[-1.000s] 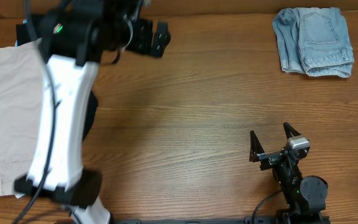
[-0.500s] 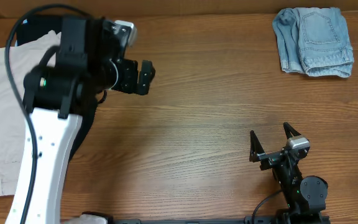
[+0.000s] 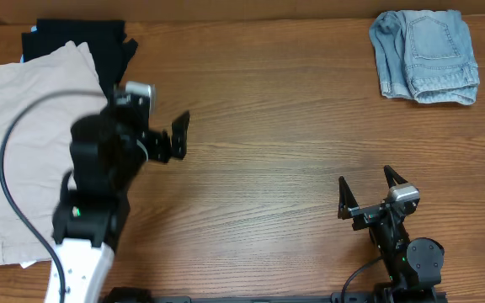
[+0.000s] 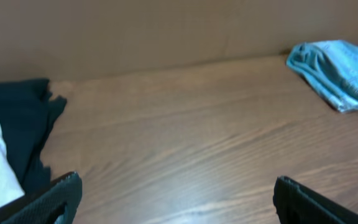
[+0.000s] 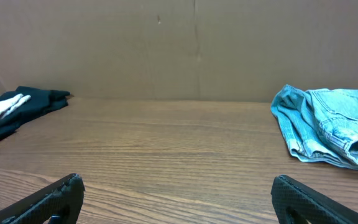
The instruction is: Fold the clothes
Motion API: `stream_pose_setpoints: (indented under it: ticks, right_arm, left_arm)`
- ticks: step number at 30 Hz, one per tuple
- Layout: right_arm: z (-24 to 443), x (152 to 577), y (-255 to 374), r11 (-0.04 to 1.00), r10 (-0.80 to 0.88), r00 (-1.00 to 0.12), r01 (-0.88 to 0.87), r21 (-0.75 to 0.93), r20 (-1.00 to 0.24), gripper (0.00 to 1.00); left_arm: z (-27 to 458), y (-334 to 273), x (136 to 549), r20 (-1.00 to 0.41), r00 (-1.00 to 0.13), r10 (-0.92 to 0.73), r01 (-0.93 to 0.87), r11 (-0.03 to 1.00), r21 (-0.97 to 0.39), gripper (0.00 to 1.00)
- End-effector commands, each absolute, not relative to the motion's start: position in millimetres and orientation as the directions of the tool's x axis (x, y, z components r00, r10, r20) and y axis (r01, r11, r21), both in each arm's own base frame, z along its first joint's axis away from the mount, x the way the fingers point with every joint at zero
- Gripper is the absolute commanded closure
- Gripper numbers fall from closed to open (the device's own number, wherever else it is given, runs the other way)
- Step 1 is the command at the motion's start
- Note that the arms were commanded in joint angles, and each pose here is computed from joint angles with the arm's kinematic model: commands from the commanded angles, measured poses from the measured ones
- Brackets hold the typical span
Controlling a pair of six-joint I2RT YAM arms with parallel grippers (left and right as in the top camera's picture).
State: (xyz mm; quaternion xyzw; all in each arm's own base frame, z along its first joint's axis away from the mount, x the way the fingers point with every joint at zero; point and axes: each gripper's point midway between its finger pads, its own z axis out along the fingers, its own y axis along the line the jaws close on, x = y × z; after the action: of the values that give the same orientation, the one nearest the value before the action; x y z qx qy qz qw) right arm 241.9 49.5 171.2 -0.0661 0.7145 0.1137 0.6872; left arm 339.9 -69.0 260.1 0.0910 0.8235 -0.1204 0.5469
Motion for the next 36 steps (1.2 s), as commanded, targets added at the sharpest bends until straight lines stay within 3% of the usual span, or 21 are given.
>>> stream_pose_setpoints:
  ticks: [1, 12, 26, 36]
  right_arm:
    - [170.0, 241.9, 49.7, 0.966, 0.066, -0.041, -0.250, 0.074, -0.997, 0.00]
    - [170.0, 241.9, 49.8, 0.965, 0.066, -0.041, -0.250, 0.074, -0.997, 0.00]
    - [170.0, 241.9, 49.8, 0.965, 0.066, -0.041, -0.250, 0.074, -0.997, 0.00]
    - [170.0, 241.9, 49.7, 0.966, 0.066, -0.041, -0.250, 0.074, -0.997, 0.00]
  left_arm:
    - [246.0, -60.8, 323.6, -0.949, -0.314, 0.021, 0.271, 0.960, -0.069, 0.00]
    - [217.0, -51.5, 280.4, -0.999, -0.046, -0.001, 0.257, 0.966, -0.013, 0.00]
    - [206.2, -21.7, 256.5, -0.996, 0.079, -0.030, 0.136, 0.991, -0.019, 0.00]
    - [201.7, -15.7, 249.3, -0.994, 0.101, -0.029, 0.110, 0.994, -0.018, 0.00]
